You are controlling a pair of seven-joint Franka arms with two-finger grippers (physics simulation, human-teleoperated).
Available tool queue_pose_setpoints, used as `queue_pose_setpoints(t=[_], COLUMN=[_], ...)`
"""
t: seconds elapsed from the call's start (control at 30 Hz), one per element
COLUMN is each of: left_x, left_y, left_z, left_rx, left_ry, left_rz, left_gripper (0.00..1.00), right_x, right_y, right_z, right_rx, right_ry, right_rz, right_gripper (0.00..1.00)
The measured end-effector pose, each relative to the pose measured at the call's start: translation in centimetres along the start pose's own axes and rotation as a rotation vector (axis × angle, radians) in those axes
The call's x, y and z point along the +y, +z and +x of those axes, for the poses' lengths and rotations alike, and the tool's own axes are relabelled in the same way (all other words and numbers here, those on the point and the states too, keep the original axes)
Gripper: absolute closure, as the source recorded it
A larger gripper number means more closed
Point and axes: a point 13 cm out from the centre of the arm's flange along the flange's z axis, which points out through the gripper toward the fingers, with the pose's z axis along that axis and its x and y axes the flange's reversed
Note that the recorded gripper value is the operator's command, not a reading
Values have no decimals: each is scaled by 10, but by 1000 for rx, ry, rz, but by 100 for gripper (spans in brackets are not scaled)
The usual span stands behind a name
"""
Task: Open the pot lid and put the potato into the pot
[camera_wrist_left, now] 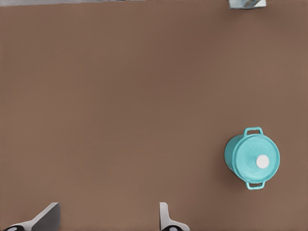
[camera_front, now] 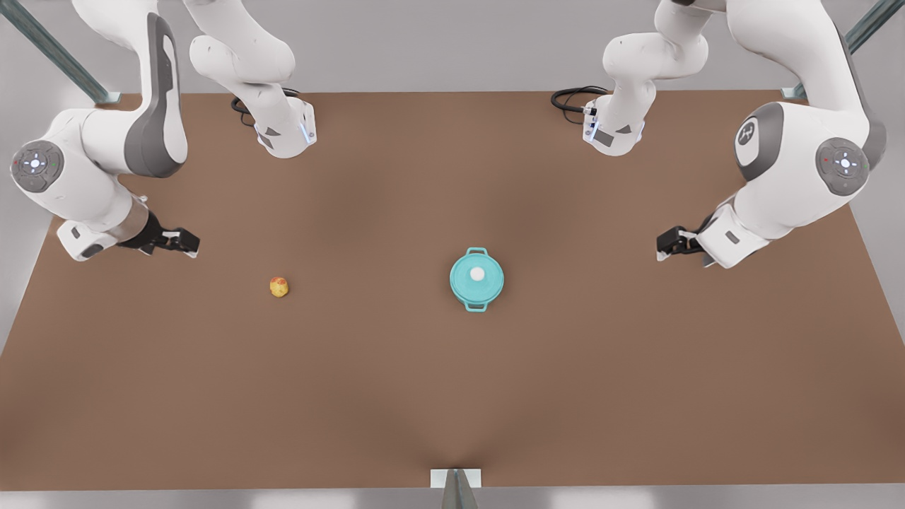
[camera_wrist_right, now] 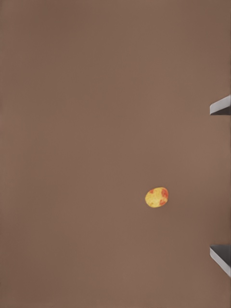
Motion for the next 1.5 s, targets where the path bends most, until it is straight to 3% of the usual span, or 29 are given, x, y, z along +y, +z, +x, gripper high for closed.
queue_pose_setpoints(t=[0.13, 0.3, 0.4, 0.63, 0.87, 1.1, 1.5], left_x=[-32, -299, -371, -341, -361, -353, -348], left_y=[6, 105, 179, 289, 332, 351, 369], left_z=[-7, 47, 65, 40, 33, 32, 42], left_rx=[-6, 95, 121, 99, 23, -18, -35], left_ry=[56, 368, 354, 80, -56, -140, -203], left_rz=[-18, -50, -89, -137, -94, -98, -123], left_gripper=[0, 0, 0, 0, 0, 0, 0], right_x=[36, 84, 110, 159, 121, 129, 122], right_y=[-2, 2, -4, 76, 146, 193, 256], right_z=[-10, -11, -6, 8, -14, 18, 24], right_rx=[-41, -35, -34, 53, 79, 131, 152], right_ry=[-57, -150, -185, -275, -178, -205, -234], right_rz=[8, 5, 14, 39, -8, -28, -42], right_gripper=[0, 0, 0, 0, 0, 0, 0])
